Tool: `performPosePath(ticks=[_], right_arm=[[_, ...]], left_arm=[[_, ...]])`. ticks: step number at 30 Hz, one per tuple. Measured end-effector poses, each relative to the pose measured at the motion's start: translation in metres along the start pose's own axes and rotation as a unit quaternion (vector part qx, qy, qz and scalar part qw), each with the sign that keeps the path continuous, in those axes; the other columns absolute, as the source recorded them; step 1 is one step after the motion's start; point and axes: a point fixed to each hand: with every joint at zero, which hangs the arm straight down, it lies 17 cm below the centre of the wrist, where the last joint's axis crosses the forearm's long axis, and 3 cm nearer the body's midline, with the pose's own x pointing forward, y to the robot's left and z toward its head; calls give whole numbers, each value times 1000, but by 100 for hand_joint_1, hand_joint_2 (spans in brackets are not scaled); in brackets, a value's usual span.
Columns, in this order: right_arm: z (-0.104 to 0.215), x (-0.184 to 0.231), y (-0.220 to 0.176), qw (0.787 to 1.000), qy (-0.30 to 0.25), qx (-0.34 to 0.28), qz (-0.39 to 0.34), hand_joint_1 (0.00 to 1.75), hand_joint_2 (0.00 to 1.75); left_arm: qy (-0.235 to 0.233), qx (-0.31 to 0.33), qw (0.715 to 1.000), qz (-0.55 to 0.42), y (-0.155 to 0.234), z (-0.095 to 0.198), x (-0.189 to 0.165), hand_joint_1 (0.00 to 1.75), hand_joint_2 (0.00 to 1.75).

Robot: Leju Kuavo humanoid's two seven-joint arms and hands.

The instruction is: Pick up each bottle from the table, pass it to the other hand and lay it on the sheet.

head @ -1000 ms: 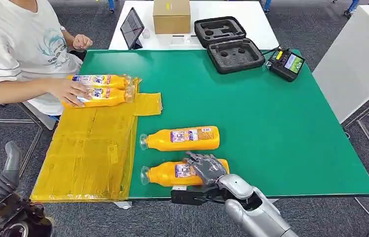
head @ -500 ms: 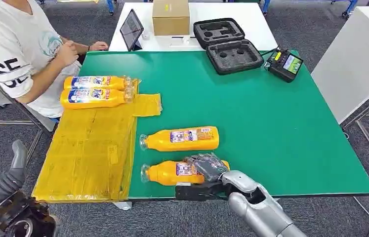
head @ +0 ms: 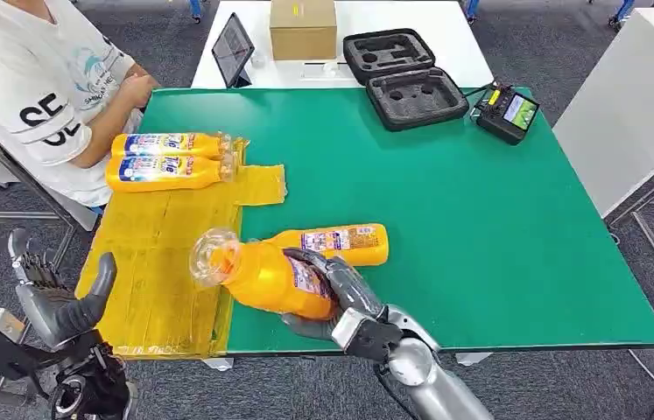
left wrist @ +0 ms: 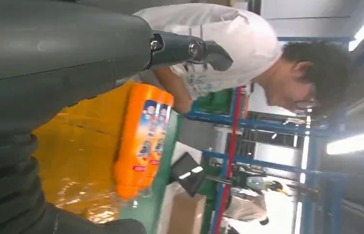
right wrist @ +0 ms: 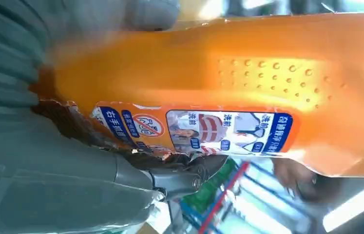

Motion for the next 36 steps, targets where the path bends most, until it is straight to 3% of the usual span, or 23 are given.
performPosePath(ticks=[5,9,15,22,30,36], right_arm=[[-5,23,-49,989,-31,-144,2,175,175],[2,29,-67,979,-29,-201,-9,175,175],[11,25,-70,975,-17,-220,-23,175,175],[17,13,-83,968,0,-250,-19,175,175],[21,-26,-51,970,56,-234,-30,175,175],[22,-36,-44,969,72,-235,-36,175,175]], left_arm=[[78,-9,993,88,-1,11,-26,0,175],[114,-45,983,133,-18,21,-38,0,175],[141,-79,975,153,-36,31,-45,0,175],[189,-165,950,188,-82,61,-49,0,175],[217,-252,921,203,-131,95,-50,0,175],[226,-273,913,204,-143,105,-52,0,175]])
